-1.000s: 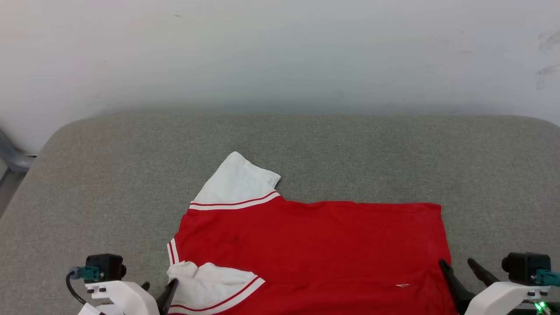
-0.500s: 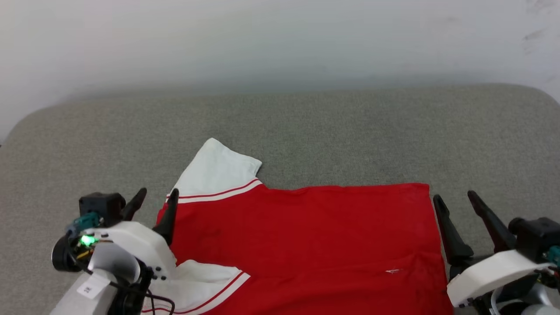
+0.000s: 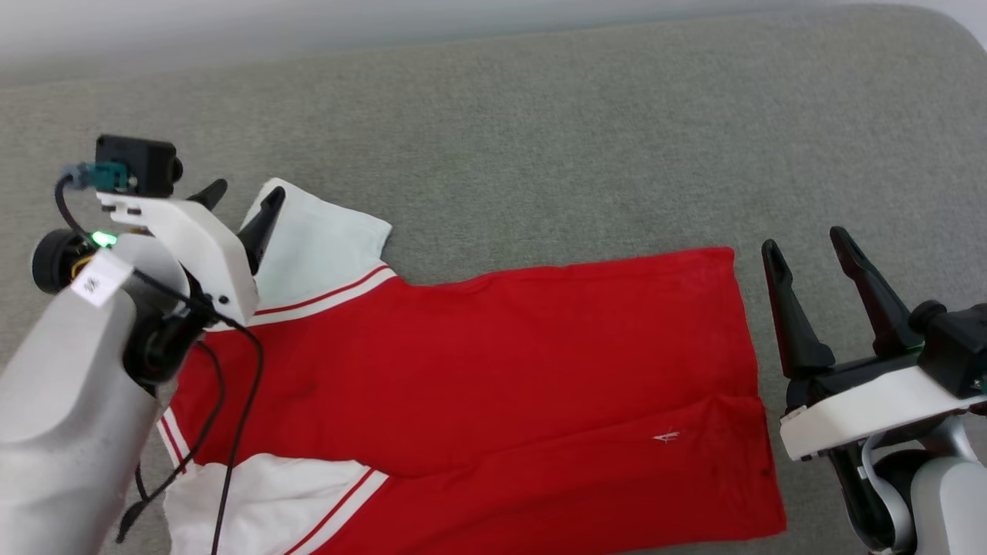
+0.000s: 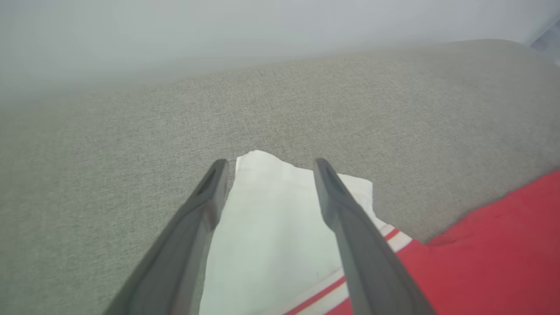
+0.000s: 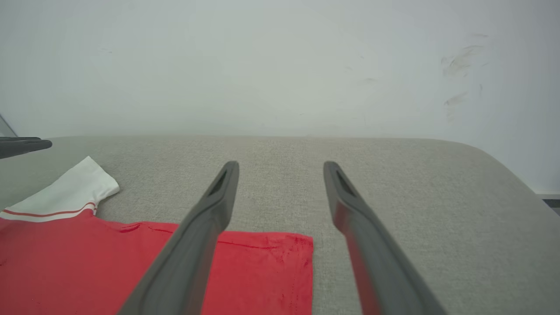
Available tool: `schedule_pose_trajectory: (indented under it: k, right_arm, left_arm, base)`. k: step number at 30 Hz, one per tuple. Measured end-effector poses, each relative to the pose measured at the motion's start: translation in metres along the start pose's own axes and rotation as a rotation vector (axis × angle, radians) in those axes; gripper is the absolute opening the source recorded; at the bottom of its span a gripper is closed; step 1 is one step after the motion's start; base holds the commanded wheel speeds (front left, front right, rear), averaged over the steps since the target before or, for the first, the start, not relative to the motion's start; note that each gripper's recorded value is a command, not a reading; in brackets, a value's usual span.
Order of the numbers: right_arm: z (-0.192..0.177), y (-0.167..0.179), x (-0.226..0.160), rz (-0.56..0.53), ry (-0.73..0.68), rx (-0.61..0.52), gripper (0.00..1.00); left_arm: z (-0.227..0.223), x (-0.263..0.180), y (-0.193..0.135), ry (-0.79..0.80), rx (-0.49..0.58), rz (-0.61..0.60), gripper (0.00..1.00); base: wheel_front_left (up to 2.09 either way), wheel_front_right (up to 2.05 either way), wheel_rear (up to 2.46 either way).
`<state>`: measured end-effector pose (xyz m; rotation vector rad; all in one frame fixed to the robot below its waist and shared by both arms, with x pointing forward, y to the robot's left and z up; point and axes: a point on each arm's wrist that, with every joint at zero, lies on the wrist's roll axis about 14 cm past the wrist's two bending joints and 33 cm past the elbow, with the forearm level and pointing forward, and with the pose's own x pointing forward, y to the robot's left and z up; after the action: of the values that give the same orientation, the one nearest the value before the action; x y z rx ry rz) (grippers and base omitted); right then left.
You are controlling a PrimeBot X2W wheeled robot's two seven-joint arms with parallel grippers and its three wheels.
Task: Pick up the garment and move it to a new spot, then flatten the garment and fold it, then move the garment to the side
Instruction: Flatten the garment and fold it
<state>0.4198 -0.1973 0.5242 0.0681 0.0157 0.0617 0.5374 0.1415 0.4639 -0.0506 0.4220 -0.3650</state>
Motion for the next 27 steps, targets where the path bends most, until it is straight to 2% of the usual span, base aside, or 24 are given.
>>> schedule_pose_trajectory:
  k: [7, 15, 16, 17, 18, 23, 27]
  right_arm:
    - [-0.019, -0.017, 0.004, -0.047, 0.045, -0.006, 1.00]
    - [-0.048, -0.034, 0.000, -0.108, 0.115, 0.021, 1.00]
    - [-0.050, -0.037, -0.001, -0.115, 0.117, 0.023, 1.00]
    - [-0.052, -0.039, -0.001, -0.122, 0.123, 0.025, 1.00]
    - [-0.053, -0.040, -0.001, -0.127, 0.126, 0.030, 1.00]
    - [-0.066, -0.044, -0.002, -0.143, 0.170, 0.078, 1.00]
    - [-0.079, -0.044, -0.003, -0.138, 0.231, 0.134, 1.00]
  left_arm:
    - [-0.042, 0.036, 0.010, 0.351, -0.010, -0.039, 1.00]
    - [-0.081, 0.052, 0.020, 0.667, -0.033, -0.041, 1.00]
    - [-0.084, 0.053, 0.020, 0.695, -0.036, -0.039, 0.73]
    - [-0.087, 0.054, 0.019, 0.720, -0.049, -0.038, 0.29]
    - [-0.089, 0.055, 0.018, 0.740, -0.049, -0.041, 0.00]
    - [-0.094, 0.060, 0.012, 0.758, -0.070, -0.049, 0.00]
    - [-0.091, 0.059, 0.012, 0.713, -0.060, -0.039, 0.00]
  base:
    - [0.00, 0.00, 0.00]
    - [0.00, 0.00, 0.00]
    - [0.00, 0.00, 0.00]
    - [0.00, 0.00, 0.00]
    - [0.00, 0.00, 0.00]
    - [0.00, 0.00, 0.00]
    - [0.00, 0.00, 0.00]
